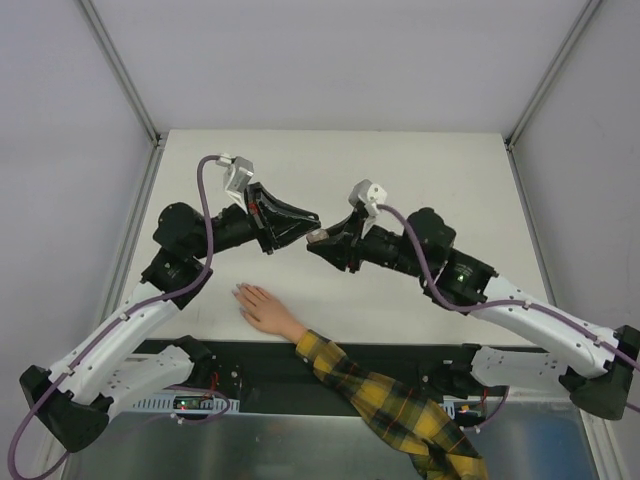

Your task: Paint the nails

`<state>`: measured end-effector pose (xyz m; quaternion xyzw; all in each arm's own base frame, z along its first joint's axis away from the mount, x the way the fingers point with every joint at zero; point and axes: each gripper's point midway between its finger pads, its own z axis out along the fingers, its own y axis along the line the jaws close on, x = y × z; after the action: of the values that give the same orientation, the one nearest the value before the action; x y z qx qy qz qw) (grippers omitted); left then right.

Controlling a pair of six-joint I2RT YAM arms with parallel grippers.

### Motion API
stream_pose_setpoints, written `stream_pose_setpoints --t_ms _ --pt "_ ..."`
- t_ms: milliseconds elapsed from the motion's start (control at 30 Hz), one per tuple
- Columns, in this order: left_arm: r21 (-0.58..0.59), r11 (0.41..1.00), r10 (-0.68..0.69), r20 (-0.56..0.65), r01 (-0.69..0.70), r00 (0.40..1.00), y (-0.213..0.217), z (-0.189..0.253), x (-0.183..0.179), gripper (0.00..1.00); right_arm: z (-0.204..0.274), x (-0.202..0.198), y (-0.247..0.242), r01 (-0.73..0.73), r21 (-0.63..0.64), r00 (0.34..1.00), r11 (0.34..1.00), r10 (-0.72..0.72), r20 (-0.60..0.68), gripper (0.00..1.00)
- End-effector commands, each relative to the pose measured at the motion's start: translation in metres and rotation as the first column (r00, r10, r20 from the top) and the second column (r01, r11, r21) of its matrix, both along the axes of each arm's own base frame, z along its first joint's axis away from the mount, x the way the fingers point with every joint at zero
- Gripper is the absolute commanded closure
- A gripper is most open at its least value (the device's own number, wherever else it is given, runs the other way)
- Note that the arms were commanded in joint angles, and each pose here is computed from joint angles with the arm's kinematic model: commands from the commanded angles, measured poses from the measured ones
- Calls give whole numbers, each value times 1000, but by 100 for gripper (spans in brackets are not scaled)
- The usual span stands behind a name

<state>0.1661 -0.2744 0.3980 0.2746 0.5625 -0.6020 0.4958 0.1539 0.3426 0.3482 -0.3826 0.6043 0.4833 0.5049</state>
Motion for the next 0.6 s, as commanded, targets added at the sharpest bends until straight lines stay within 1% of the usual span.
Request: stream_pose_setpoints --t_ms 0,33,67,100,167,233,267,300,333,367,400,433,467,500,567 --pt "32 925 378 -2 -378 926 16 13 42 100 23 64 -31 619 -51 748 784 -568 344 100" --pt "47 907 420 -12 -419 908 16 12 46 100 27 71 -43 733 -49 643 679 -667 377 100" --pt "67 850 525 -35 -522 850 25 13 61 100 26 75 -43 756 -54 609 653 -670 424 100" --pt "83 844 535 -47 -530 844 18 10 59 100 26 77 -36 762 -36 598 646 -682 421 100" --pt "96 821 570 -62 -564 819 18 11 65 100 30 77 -29 751 -37 607 659 -667 432 100" --pt "89 823 568 -83 -562 819 16 13 63 100 35 70 -18 696 -30 655 717 -617 437 100" --pt "90 833 553 -90 -546 828 13 13 61 100 34 67 -14 670 -37 675 742 -587 447 100" --pt "94 841 539 -91 -532 837 11 13 59 100 37 61 -8 604 -35 724 796 -530 441 100" --pt "102 848 529 -91 -520 844 10 12 57 100 38 57 -3 549 -46 765 834 -479 431 100" --pt "108 871 488 -85 -479 869 6 13 50 87 31 51 0 494 -72 809 867 -428 402 100" --pt "108 882 468 -80 -459 880 5 14 46 69 32 43 5 383 -71 862 921 -329 387 99" --pt "107 891 451 -76 -442 889 4 14 42 48 29 36 8 315 -95 891 944 -260 371 100" --pt "93 905 421 -63 -414 905 5 18 33 37 22 29 6 262 -139 914 955 -200 352 100" --pt "105 917 392 -61 -385 918 4 16 27 26 19 15 11 154 -156 936 976 -94 339 100" --pt "94 926 371 -49 -366 927 11 21 17 23 16 0 6 54 -199 954 978 8 301 100"
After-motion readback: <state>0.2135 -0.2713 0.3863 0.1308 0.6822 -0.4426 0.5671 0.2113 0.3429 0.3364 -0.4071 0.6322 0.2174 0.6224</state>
